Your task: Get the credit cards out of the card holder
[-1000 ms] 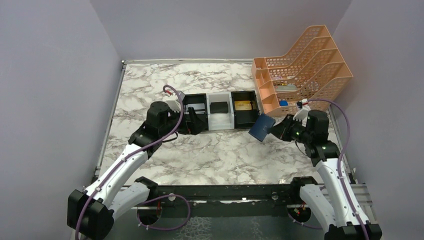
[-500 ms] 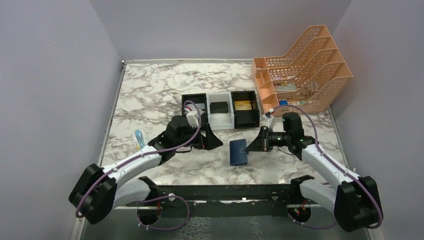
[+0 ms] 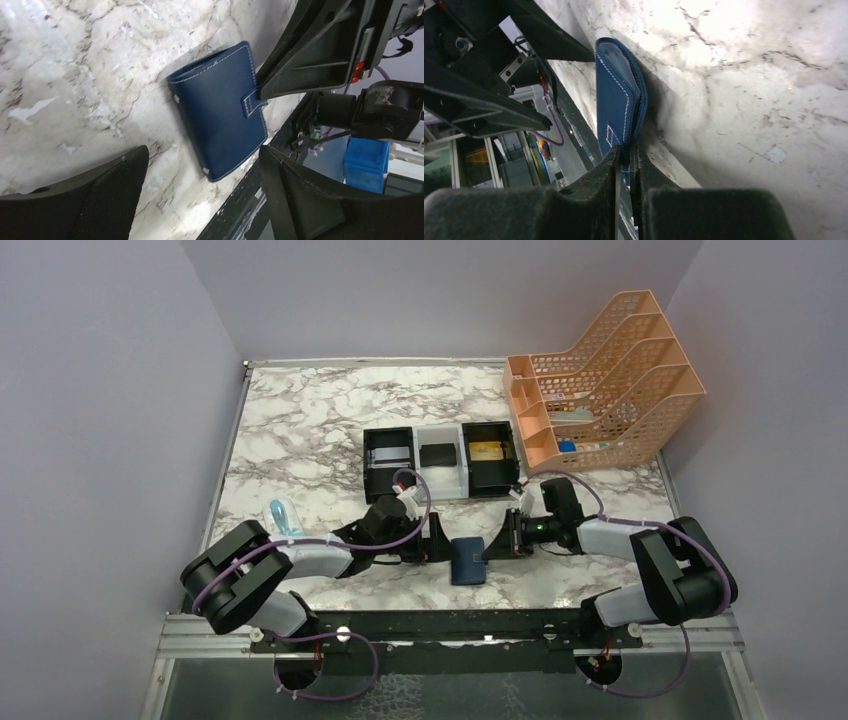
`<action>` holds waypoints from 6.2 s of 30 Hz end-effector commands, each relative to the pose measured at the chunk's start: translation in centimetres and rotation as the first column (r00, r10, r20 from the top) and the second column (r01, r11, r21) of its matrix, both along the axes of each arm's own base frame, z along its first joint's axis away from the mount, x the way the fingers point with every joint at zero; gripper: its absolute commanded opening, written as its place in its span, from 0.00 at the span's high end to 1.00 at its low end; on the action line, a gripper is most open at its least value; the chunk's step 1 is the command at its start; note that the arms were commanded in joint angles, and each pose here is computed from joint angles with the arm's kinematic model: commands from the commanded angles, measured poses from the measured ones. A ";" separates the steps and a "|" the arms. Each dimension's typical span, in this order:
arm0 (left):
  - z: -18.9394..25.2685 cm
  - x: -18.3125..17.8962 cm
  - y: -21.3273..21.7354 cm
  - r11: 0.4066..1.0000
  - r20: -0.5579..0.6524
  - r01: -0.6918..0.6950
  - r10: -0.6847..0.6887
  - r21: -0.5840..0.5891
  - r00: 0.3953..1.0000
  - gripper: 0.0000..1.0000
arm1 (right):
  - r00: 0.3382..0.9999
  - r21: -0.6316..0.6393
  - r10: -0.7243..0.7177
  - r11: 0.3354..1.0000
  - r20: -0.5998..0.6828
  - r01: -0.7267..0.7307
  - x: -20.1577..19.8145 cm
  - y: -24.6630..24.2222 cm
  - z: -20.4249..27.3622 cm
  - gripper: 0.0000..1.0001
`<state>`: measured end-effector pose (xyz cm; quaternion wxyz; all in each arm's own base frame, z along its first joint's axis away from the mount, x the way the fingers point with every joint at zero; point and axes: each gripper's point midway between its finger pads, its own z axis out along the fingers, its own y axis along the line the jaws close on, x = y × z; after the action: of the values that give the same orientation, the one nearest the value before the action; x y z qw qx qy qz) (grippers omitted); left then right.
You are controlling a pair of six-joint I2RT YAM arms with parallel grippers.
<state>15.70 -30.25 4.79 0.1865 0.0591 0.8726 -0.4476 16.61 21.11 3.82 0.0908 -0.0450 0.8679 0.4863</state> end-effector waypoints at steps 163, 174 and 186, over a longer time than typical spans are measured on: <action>0.1 2.2 3.2 0.585 0.221 -0.107 -0.127 0.804 0.967 0.63 | 0.922 -0.221 -0.386 0.898 0.022 0.381 3.4 0.0 -4.2 0.83; -1.1 1.8 3.0 0.603 0.207 -0.102 -0.108 0.791 0.972 0.75 | 0.926 -0.212 -0.377 0.903 0.021 0.373 3.5 0.2 -4.0 0.83; 1.3 2.2 1.3 0.702 0.254 -0.135 -0.068 0.700 0.965 1.00 | 0.942 -0.195 -0.321 0.922 0.098 0.335 4.1 0.5 -2.0 0.62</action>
<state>17.60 -27.89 3.56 0.2421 0.1898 0.9514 -0.0149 20.05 22.92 2.22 0.1710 0.0875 0.8902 0.4130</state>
